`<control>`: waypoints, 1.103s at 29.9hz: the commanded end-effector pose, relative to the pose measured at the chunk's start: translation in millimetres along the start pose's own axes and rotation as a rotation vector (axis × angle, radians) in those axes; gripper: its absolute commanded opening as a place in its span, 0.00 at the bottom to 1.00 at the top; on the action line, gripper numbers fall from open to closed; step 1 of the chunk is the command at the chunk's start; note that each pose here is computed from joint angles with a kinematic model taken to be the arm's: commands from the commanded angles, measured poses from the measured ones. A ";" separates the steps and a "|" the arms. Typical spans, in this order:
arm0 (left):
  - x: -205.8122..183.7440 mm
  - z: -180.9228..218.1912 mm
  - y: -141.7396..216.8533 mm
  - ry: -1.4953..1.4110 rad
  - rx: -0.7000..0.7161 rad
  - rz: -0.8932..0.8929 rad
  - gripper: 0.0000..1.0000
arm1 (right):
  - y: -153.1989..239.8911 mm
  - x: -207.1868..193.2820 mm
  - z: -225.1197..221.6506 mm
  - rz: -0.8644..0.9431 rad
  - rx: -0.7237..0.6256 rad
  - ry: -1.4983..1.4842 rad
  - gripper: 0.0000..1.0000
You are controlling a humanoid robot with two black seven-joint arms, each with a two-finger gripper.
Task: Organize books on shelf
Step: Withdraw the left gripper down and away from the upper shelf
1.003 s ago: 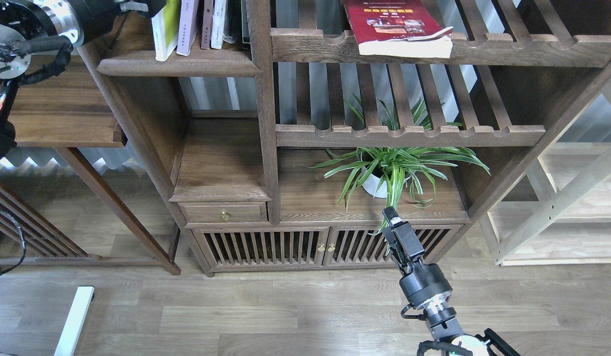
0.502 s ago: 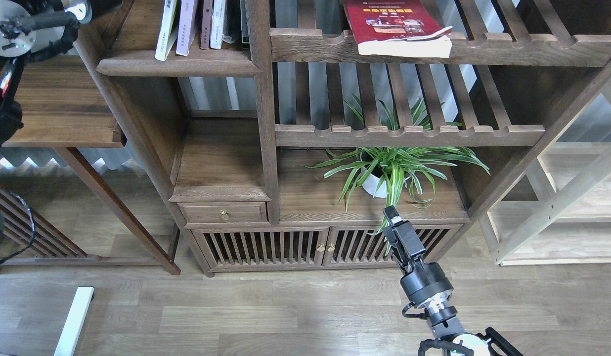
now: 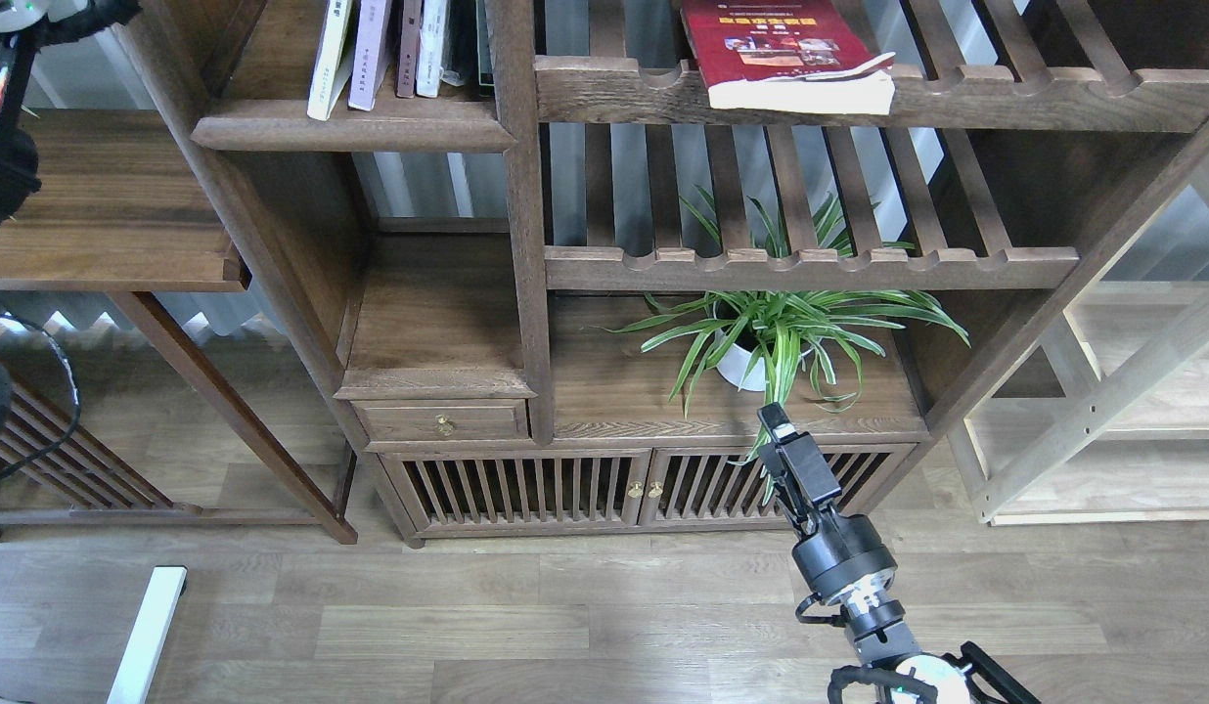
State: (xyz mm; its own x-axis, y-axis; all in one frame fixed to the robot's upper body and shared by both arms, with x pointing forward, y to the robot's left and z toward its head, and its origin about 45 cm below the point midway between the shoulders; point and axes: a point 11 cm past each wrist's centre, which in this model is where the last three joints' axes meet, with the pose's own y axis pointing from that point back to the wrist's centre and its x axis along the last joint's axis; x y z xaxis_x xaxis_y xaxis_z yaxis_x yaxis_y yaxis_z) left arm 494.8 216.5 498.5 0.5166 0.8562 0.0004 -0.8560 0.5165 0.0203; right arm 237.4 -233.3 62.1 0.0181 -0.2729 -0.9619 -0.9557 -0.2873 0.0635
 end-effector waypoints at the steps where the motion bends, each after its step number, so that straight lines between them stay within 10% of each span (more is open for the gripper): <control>1: 7.3 11.0 10.1 -0.012 -0.028 0.011 0.63 | -1.4 -0.8 -1.1 -0.003 0.002 0.002 0.99; 33: 7.7 44.6 129.5 -0.142 -0.273 -0.214 0.98 | -34.6 -26.6 -6.6 -0.089 0.018 -0.018 0.99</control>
State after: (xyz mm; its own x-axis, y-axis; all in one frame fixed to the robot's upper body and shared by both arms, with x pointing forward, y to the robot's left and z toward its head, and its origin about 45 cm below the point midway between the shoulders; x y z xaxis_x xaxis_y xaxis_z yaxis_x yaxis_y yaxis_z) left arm 396.5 285.0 544.9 0.6155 0.7712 0.1627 -0.7430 0.6366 -0.2067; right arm 271.9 -222.4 87.2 0.1001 -0.2352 -0.9668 -0.9542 -0.2979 -0.0263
